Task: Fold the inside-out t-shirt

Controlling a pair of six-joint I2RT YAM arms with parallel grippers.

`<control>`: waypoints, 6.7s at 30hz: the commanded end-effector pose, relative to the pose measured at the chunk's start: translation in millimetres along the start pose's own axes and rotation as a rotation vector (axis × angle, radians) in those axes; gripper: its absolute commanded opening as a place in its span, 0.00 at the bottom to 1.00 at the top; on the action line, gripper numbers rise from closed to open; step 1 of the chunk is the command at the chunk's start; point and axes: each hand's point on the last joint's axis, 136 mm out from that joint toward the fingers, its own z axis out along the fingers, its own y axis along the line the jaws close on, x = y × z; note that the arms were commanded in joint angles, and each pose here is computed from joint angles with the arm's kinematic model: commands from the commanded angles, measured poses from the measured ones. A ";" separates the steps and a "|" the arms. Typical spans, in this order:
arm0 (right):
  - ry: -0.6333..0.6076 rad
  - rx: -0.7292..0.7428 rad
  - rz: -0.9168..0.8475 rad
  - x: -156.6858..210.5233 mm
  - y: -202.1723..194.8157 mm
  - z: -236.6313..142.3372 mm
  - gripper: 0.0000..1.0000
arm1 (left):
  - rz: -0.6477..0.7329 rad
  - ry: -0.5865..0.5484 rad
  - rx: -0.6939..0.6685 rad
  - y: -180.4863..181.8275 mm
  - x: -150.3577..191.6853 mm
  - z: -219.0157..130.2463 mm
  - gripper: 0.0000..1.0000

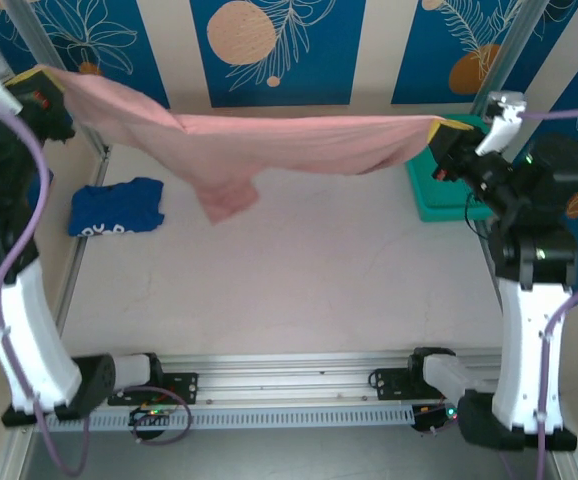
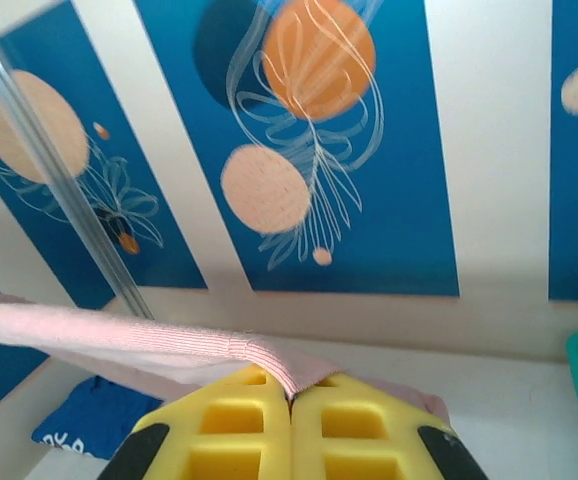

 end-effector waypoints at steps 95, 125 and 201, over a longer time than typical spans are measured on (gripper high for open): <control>0.994 0.329 0.339 401.1 -131.7 104.6 0.40 | -0.080 1.150 1.037 -310.0 642.6 -30.7 0.00; 1.033 0.307 0.279 484.3 -93.0 84.7 0.33 | -0.238 1.243 1.012 -299.7 645.2 -24.6 0.00; 0.969 0.357 0.742 445.6 -131.5 8.8 0.33 | -0.185 1.239 1.021 -305.6 642.6 -21.4 0.38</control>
